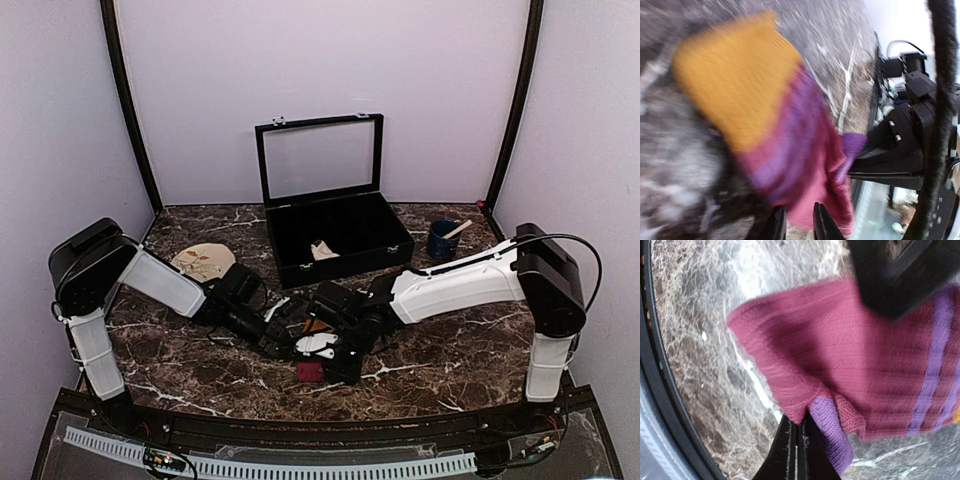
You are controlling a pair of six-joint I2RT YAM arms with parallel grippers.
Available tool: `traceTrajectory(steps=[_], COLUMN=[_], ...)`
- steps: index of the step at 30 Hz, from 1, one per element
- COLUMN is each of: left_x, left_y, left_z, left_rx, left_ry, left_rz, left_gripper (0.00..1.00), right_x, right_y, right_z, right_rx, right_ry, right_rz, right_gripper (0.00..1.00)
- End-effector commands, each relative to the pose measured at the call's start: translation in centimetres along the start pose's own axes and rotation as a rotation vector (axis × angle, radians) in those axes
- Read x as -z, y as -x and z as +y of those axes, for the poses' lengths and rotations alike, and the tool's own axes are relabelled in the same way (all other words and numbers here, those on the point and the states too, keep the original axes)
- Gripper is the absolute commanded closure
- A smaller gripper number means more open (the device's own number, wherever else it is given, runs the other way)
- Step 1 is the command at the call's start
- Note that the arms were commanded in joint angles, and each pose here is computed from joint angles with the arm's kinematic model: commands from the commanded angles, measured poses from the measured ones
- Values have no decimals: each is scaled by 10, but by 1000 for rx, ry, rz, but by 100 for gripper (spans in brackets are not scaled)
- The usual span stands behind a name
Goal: Roll the socks
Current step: Roll the sock at the center of the board.
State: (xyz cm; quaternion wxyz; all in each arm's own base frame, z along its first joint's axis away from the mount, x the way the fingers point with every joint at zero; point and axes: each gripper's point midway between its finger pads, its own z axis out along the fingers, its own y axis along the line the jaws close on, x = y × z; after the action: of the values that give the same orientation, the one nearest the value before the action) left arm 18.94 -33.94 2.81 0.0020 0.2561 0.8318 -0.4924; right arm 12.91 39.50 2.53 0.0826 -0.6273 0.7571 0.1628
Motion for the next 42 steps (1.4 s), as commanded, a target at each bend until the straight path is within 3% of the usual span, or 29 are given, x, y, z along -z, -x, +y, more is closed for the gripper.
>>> traceTrajectory(steps=[1,9,23,33,42], left_x=[16,24,22,4,-10], left_y=[24,22,-2,-21,-26], left_z=[7,4,-38,-64,-72], left_rx=[-56,-123,-397,-593,-686], left_ry=[130,260,390,394,389], left_rz=[-161,-254,-324,-220,-147], left_gripper=[78,75,68,65,64], right_x=[4,10,14,14,12], right_y=[-14,-7,4,7,6], right_z=[7,-6,-8,-10,-11], right_rx=[-81,-145,-220,-236,-247], right_ry=[115,209,358,385,398], right_rz=[60,50,38,47,52], right_gripper=[100,100,100,100,100])
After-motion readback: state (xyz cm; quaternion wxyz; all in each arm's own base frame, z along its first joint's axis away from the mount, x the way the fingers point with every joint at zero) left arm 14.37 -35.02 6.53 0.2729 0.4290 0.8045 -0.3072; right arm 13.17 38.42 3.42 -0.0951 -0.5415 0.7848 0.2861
